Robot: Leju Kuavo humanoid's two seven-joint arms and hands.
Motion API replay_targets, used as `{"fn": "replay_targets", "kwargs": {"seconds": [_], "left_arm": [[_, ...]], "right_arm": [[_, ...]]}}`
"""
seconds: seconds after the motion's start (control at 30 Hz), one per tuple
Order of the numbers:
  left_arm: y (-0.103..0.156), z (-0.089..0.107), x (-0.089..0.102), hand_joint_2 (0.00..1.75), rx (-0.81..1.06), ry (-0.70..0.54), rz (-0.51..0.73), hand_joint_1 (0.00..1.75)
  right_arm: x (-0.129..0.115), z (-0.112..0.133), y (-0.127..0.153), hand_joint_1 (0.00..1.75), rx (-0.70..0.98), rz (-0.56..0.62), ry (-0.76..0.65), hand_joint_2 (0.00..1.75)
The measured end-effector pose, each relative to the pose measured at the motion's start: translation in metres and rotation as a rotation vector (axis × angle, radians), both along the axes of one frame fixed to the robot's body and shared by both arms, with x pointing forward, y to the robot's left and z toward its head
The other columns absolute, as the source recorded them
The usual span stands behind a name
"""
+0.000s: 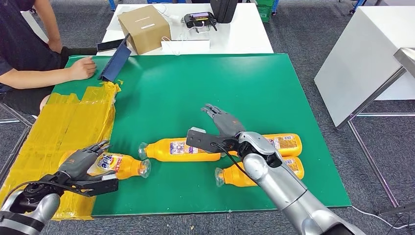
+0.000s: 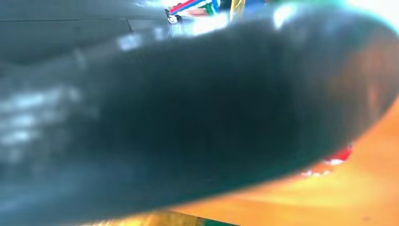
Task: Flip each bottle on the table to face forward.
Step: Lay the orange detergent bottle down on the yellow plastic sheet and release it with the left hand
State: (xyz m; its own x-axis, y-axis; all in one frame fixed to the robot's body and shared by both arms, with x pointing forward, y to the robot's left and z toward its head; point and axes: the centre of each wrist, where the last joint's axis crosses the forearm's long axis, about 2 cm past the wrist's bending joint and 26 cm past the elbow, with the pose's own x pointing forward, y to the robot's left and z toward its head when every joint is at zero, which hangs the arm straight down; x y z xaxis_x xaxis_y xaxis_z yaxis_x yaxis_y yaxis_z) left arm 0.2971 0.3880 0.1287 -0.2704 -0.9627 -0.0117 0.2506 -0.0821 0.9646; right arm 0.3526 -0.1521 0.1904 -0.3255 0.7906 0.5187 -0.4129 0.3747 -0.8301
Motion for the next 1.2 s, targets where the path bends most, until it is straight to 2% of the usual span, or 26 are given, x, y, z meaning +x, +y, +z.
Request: {"fn": "replay_targets", "kwargs": {"seconds": [0.13, 0.23, 0.4, 0.6, 0.77, 0.93, 1.07, 1.2], "left_arm": [[0.001, 0.005, 0.005, 0.00, -0.097, 0.023, -0.023, 0.00], [0.002, 0.009, 0.008, 0.00, -0.243, 0.038, -0.046, 0.00], [-0.008, 0.007, 0.006, 0.00, -0.666, 0.057, -0.036, 0.00], [-0.029, 0.002, -0.008, 0.00, -1.088, -0.010, 0.028, 0.00], [-0.041, 0.020, -0.011, 0.00, -1.383, -0.083, -0.007, 0.00], [-0.044, 0.034, -0.012, 0.00, -1.481, -0.118, -0.019, 0.00], [-0.047, 0.026, -0.020, 0.00, -1.503, -0.116, -0.009, 0.00], [-0.048, 0.021, -0.024, 0.00, -1.513, -0.114, -0.001, 0.00]], "right_arm": [[0.006, -0.006, 0.002, 0.00, -0.040, -0.006, 0.023, 1.75], [0.009, -0.010, 0.006, 0.00, -0.073, 0.001, 0.038, 1.75], [0.008, -0.028, 0.020, 0.00, -0.121, 0.055, 0.089, 1.75], [-0.001, -0.060, 0.033, 0.00, -0.168, 0.087, 0.132, 1.75], [-0.002, -0.062, 0.043, 0.00, -0.222, 0.101, 0.113, 1.75], [0.000, -0.057, 0.048, 0.00, -0.256, 0.117, 0.120, 1.75], [-0.008, -0.073, 0.051, 0.00, -0.286, 0.120, 0.118, 1.75], [-0.009, -0.078, 0.052, 0.00, -0.300, 0.119, 0.120, 1.75]]}}
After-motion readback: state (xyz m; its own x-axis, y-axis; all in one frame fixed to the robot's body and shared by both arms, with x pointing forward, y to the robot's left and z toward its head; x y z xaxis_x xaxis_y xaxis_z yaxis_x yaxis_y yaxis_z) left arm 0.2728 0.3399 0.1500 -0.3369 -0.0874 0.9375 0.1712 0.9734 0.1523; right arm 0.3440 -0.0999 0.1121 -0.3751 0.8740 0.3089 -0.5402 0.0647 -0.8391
